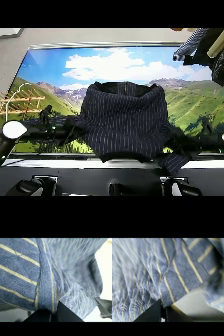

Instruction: Fold the clothes and pants, and hang the long-sleeved shirts on hangers.

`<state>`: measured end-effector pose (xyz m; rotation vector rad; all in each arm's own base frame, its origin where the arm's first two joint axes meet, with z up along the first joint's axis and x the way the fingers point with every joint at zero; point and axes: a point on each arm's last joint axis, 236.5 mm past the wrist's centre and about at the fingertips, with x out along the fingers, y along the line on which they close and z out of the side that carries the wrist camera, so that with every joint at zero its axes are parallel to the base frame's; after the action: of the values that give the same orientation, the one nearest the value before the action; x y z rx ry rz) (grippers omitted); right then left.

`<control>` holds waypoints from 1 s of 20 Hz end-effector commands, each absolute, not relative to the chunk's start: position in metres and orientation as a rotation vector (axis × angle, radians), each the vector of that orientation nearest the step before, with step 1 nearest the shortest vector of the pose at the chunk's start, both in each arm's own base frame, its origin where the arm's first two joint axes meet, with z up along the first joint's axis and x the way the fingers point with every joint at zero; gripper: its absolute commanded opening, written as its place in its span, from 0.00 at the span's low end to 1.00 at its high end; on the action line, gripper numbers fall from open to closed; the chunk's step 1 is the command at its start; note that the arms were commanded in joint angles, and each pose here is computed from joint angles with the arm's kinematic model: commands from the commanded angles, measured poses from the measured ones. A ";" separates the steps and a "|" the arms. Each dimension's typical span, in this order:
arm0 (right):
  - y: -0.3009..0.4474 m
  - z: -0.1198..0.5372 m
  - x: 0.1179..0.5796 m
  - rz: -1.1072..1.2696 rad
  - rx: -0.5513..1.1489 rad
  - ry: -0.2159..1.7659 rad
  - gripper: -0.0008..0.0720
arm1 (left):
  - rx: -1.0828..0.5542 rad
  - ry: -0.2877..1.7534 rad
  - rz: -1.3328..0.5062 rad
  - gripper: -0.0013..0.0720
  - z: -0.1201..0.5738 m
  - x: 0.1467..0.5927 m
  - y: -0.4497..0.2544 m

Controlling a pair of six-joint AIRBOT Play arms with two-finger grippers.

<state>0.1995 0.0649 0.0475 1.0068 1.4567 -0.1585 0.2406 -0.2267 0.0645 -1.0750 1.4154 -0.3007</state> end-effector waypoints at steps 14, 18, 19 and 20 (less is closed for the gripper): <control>0.074 -0.024 0.366 -0.099 1.127 1.211 0.61 | -1.348 1.182 -0.215 0.45 0.003 0.426 -0.235; 0.038 0.018 0.351 -0.101 0.787 1.163 0.64 | -1.263 1.075 -0.219 0.64 0.029 0.446 -0.198; 0.028 0.038 0.346 -0.101 0.696 1.150 0.68 | -1.209 1.044 -0.220 0.64 0.037 0.447 -0.187; 0.018 0.061 0.337 -0.104 0.604 1.143 0.68 | -1.140 1.010 -0.218 0.65 0.046 0.447 -0.175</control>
<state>0.3576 0.0508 0.0232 0.8783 1.1569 -0.0675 0.4386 -0.2049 0.0301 -1.2735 1.0956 -0.2303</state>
